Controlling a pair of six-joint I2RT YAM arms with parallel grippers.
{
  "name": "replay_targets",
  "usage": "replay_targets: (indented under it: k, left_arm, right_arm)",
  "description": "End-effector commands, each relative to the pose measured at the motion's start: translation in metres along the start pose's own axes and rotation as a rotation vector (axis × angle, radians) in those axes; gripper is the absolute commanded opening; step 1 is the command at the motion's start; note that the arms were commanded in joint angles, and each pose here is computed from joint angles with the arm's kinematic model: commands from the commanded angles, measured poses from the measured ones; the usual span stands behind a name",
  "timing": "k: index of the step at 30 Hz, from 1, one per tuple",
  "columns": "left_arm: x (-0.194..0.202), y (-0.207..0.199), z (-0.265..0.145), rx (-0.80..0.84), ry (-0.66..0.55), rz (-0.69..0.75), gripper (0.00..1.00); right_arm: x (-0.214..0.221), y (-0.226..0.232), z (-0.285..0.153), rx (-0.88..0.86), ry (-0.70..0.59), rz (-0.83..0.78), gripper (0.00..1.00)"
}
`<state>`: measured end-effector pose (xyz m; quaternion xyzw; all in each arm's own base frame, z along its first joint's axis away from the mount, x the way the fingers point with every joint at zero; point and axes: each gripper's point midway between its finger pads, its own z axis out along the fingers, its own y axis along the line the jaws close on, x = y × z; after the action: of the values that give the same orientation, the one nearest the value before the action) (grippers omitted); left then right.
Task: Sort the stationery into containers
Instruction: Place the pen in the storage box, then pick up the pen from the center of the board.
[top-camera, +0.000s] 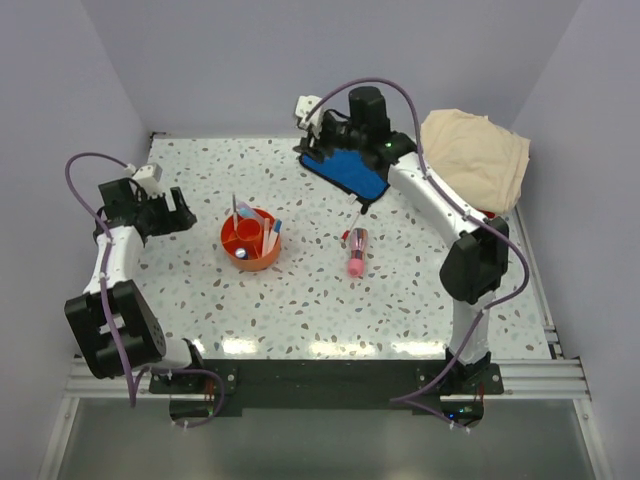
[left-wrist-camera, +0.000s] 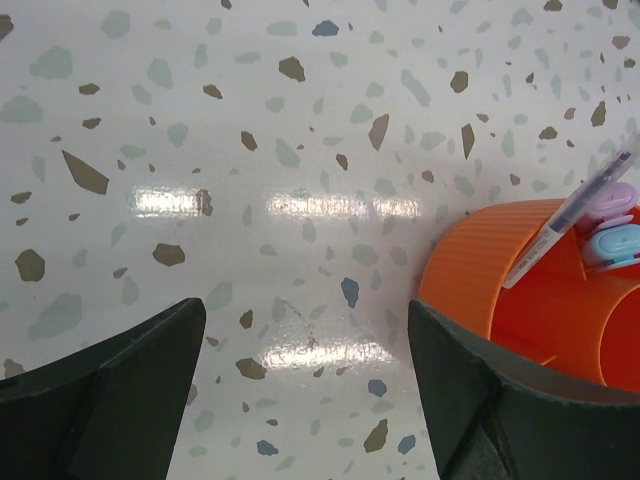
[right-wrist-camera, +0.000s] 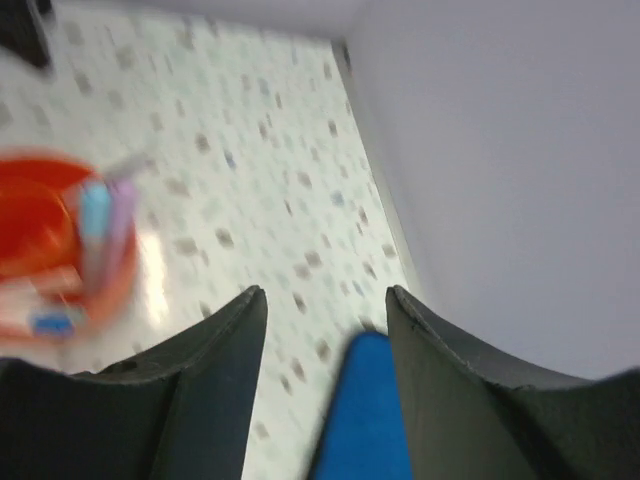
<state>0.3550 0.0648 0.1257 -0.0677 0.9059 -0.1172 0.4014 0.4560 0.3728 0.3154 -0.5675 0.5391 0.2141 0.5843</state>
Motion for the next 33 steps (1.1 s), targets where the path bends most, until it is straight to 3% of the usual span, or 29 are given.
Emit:
replay_targets:
  k: [1,2,4,14,20,33]
  left_arm:
    - [-0.027,0.001,-0.007,-0.009,-0.106,0.016,0.87]
    - [-0.028,0.002,-0.008,-0.011,-0.108,0.018,0.87]
    - [-0.028,0.002,-0.008,-0.010,-0.110,0.017,0.87]
    - [-0.016,0.006,-0.008,-0.026,-0.097,0.006,0.87]
    - [-0.013,0.009,-0.008,-0.033,-0.092,-0.004,0.87]
    - [-0.009,0.013,-0.005,-0.037,-0.071,-0.021,0.87]
  right_arm:
    - [0.136,0.074,-0.030,-0.397,0.491,-0.171,0.55]
    - [0.137,0.063,-0.033,-0.426,0.519,-0.285,0.57]
    - [0.156,0.072,-0.042,-0.506,0.577,-0.299,0.54]
    - [0.204,0.110,-0.071,-0.865,0.614,-0.620,0.45]
    - [0.220,0.120,-0.082,-0.954,0.642,-0.666,0.44]
    - [0.242,0.132,-0.067,-0.943,0.653,-0.678,0.39]
